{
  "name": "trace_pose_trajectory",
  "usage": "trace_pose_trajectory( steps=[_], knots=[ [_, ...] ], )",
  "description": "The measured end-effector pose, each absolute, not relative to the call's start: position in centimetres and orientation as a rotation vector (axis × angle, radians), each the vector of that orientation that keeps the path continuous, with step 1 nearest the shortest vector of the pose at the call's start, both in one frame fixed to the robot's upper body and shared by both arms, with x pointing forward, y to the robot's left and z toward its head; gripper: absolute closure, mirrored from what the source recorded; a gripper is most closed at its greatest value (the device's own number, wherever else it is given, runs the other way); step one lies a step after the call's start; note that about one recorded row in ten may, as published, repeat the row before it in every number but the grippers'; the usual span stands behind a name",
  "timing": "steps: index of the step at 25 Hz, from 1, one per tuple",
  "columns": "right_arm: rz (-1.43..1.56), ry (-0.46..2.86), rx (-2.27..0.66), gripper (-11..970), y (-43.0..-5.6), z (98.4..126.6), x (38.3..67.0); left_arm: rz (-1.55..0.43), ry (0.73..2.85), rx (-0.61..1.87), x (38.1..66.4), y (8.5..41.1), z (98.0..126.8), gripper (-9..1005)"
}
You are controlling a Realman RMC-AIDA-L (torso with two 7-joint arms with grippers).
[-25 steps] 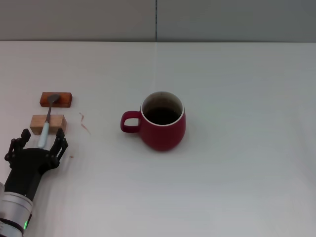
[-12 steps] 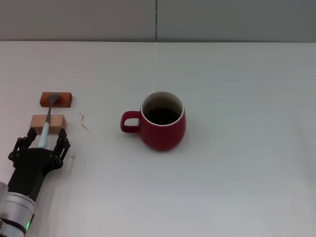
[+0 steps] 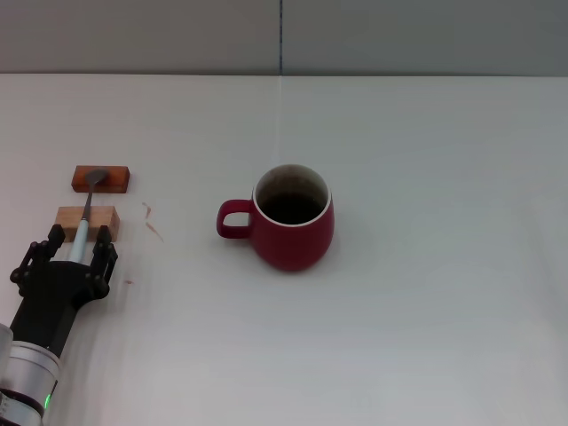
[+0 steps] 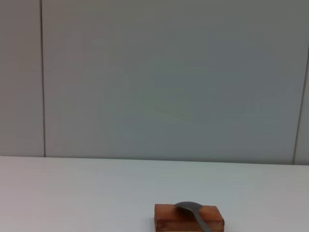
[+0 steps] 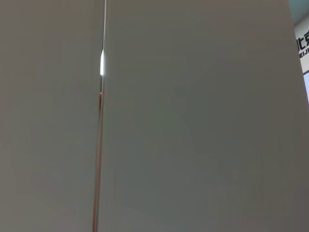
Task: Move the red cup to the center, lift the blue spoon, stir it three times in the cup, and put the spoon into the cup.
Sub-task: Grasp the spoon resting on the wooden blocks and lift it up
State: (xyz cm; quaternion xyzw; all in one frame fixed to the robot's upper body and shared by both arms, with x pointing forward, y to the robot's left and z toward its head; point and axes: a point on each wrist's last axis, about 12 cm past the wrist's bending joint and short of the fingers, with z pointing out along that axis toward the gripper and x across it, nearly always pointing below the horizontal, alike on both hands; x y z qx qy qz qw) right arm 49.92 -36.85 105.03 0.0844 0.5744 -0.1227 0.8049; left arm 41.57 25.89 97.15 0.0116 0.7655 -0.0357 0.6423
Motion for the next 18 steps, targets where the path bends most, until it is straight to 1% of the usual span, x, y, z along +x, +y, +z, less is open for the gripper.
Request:
trace_pose_trajectory(
  steps=[10, 18],
  knots=[
    [-0.263, 1.222, 0.180, 274, -36.83, 105.08, 49.80, -0.083, 1.746, 0.025, 41.54, 25.83, 97.13, 404],
    [-0.259, 1.222, 0.183, 273, -36.73, 105.05, 49.79, -0.084, 1.748, 0.021, 41.43, 25.80, 97.10, 477]
  ],
)
